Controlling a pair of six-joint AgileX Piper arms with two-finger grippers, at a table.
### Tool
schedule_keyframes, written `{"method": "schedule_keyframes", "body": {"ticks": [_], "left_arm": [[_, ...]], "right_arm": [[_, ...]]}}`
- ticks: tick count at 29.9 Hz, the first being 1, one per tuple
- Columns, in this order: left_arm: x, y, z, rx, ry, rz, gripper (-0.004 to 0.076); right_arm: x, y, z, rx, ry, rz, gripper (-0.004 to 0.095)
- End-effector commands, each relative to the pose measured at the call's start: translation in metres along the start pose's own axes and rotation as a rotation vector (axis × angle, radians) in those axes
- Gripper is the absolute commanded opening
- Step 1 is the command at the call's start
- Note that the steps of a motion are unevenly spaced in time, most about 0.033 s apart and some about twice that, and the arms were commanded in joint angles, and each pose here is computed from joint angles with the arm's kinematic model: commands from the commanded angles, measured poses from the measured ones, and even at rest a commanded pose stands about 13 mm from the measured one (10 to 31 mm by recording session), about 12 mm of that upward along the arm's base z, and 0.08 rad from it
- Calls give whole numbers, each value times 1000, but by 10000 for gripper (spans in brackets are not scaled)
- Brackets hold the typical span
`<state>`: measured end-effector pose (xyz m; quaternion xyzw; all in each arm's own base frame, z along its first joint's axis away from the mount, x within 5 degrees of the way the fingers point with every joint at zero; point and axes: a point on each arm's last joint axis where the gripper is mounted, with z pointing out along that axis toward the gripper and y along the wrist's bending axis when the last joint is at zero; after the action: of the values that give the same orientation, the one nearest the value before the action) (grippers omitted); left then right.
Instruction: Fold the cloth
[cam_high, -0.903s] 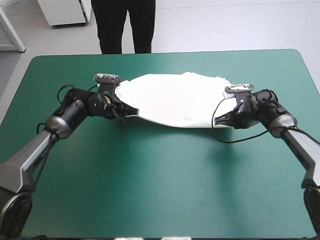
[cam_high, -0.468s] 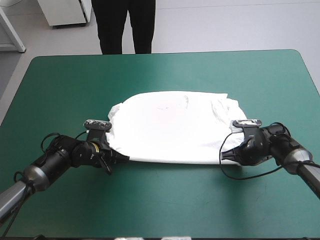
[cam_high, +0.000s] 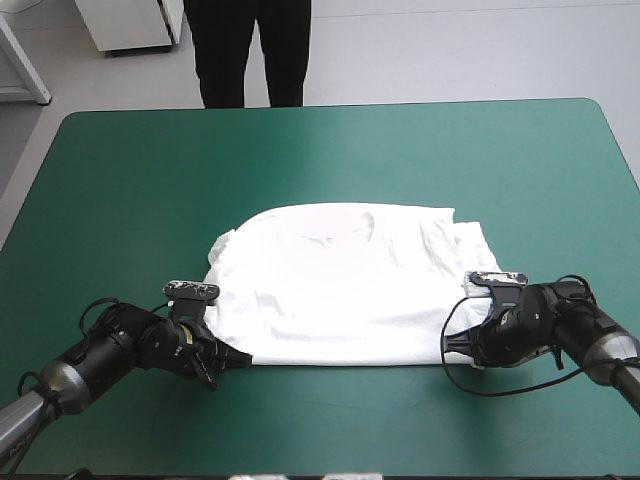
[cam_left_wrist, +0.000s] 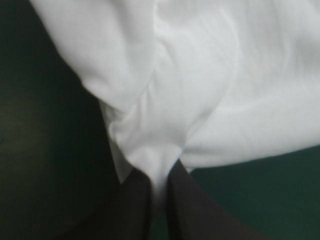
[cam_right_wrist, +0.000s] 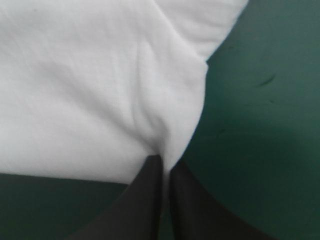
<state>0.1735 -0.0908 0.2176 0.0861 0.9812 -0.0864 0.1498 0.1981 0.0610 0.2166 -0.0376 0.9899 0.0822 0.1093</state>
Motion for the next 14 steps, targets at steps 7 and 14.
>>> {"method": "schedule_keyframes", "body": {"ticks": [7,14], "left_arm": [[-23,-10,-44,-8,-1,32,548],[-52,-14,-107,-42,-176,80,545]], "right_arm": [[-7,8,-28,-51,-4,0,629],[-31,16,-91,-37,-175,-42,527]]}}
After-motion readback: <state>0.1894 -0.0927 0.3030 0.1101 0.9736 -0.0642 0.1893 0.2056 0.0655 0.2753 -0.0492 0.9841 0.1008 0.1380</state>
